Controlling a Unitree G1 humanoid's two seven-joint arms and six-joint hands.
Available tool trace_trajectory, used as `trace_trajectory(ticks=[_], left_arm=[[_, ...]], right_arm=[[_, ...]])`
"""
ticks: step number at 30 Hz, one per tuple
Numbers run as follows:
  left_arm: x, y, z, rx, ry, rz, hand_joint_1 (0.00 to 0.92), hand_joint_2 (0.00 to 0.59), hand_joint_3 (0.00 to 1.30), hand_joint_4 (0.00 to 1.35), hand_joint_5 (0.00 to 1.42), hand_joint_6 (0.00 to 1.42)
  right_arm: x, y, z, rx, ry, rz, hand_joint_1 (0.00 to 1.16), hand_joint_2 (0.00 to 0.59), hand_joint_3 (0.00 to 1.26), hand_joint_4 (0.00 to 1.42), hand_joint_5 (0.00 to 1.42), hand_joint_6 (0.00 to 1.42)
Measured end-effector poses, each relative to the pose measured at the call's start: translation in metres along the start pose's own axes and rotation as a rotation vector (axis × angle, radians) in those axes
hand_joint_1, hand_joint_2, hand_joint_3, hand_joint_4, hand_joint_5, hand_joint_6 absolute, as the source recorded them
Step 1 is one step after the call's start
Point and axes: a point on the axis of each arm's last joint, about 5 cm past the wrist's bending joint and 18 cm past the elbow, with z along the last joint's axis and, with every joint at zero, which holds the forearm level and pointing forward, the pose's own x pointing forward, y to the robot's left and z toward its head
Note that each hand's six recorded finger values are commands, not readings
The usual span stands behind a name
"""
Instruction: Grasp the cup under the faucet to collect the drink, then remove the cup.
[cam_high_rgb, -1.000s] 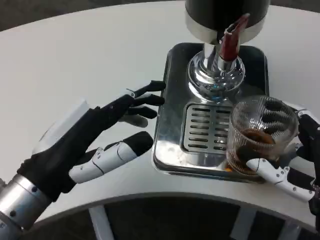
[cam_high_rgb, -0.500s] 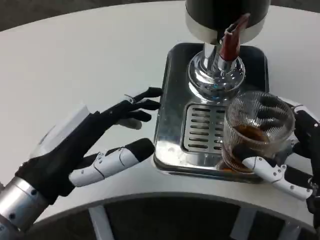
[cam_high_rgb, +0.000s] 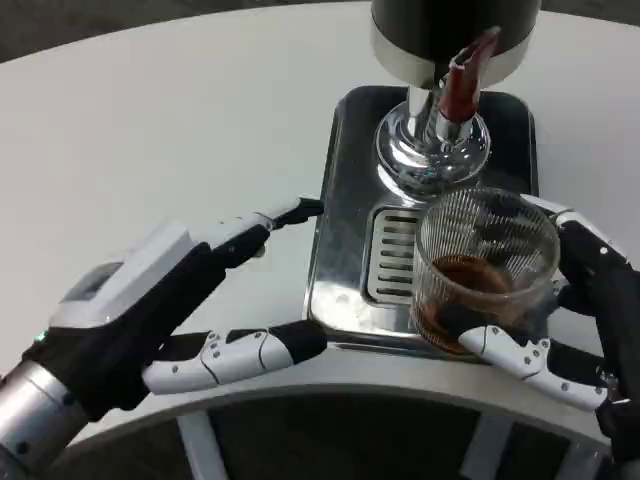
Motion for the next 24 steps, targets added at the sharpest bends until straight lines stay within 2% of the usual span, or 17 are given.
trace_trajectory(ticks=[5, 12, 17, 24], left_arm=[[-0.003, 0.002, 0.0039, 0.039, 0.019, -0.019, 0.0, 0.106, 0.09, 0.0, 0.03, 0.17], [-0.011, 0.003, 0.0096, 0.064, 0.044, -0.032, 0.0, 0.106, 0.08, 0.0, 0.01, 0.15], [-0.019, 0.003, 0.0172, 0.086, 0.053, -0.039, 0.0, 0.104, 0.06, 0.0, 0.0, 0.14], [-0.032, 0.006, 0.0212, 0.138, 0.142, -0.046, 0.0, 0.104, 0.03, 0.0, 0.0, 0.11]], right_arm=[[-0.001, 0.0014, 0.0049, 0.01, -0.018, 0.023, 0.82, 0.223, 0.72, 0.81, 0.98, 1.11], [-0.002, 0.0064, 0.0064, 0.029, -0.018, 0.063, 0.82, 0.223, 0.72, 0.82, 0.98, 1.11], [-0.003, 0.0098, 0.0097, 0.044, -0.029, 0.098, 0.82, 0.223, 0.72, 0.82, 0.99, 1.12], [-0.003, 0.0146, 0.0146, 0.065, -0.048, 0.134, 0.82, 0.223, 0.72, 0.83, 0.99, 1.12]])
